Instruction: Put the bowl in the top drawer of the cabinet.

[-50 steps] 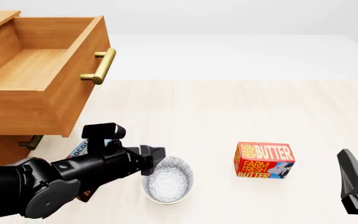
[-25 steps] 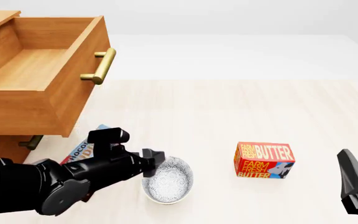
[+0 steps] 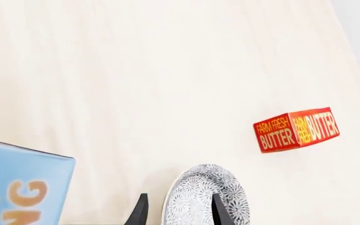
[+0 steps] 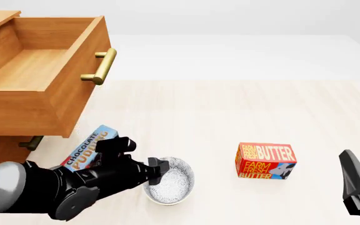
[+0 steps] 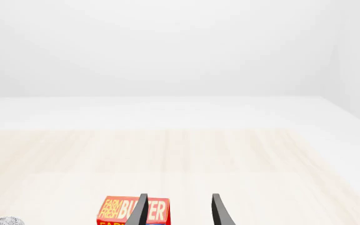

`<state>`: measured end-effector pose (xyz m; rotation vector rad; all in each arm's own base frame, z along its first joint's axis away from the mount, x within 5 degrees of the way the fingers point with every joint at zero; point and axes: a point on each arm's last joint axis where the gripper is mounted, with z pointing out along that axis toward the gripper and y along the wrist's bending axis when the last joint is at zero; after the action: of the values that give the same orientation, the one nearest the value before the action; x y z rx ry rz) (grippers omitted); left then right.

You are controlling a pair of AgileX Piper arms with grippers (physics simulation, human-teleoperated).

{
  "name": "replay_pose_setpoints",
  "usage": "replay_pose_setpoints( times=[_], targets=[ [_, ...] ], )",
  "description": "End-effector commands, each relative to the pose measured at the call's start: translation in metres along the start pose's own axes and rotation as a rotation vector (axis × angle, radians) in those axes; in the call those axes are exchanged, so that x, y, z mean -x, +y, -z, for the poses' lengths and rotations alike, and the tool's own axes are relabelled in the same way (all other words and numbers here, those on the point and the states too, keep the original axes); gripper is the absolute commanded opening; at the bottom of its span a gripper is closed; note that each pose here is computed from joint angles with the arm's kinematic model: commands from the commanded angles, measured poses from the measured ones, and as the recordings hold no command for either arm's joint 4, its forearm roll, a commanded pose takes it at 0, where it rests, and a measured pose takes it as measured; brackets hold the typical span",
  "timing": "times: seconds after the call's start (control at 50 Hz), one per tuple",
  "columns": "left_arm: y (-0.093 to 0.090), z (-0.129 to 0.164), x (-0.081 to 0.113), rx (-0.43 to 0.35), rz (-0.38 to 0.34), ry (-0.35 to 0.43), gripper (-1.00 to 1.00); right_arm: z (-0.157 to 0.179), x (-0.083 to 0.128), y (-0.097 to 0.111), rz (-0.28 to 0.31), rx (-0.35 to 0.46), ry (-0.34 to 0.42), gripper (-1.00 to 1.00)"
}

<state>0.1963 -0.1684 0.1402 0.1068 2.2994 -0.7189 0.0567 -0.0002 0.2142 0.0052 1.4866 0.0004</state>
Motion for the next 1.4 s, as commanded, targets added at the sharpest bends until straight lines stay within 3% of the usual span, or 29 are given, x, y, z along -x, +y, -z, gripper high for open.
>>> replay_pose_setpoints(
  times=[0.02, 0.24, 0.54, 0.56, 0.88, 1.18, 1.4],
  targets=[
    [0.004, -0.008, -0.009, 0.011, 0.015, 0.026, 1.00, 0.000, 0.000, 0.000, 0.000, 0.000, 0.000, 1.00],
    [0.006, -0.017, -0.021, 0.015, 0.039, 0.056, 1.00, 0.000, 0.000, 0.000, 0.000, 0.000, 0.000, 1.00],
    [0.003, -0.014, -0.019, 0.001, 0.020, 0.044, 1.00, 0.000, 0.000, 0.000, 0.000, 0.000, 0.000, 1.00],
    [0.002, -0.015, -0.020, 0.000, 0.018, 0.049, -1.00, 0.000, 0.000, 0.000, 0.000, 0.000, 0.000, 1.00],
    [-0.007, 0.009, 0.005, -0.030, -0.091, -0.029, -1.00, 0.000, 0.000, 0.000, 0.000, 0.000, 0.000, 1.00],
    [-0.012, 0.021, 0.013, -0.038, -0.140, -0.050, -1.00, 0.000, 0.000, 0.000, 0.000, 0.000, 0.000, 1.00],
    [-0.018, 0.036, 0.023, -0.052, -0.230, -0.082, -1.00, 0.000, 0.000, 0.000, 0.000, 0.000, 0.000, 1.00]
  ],
)
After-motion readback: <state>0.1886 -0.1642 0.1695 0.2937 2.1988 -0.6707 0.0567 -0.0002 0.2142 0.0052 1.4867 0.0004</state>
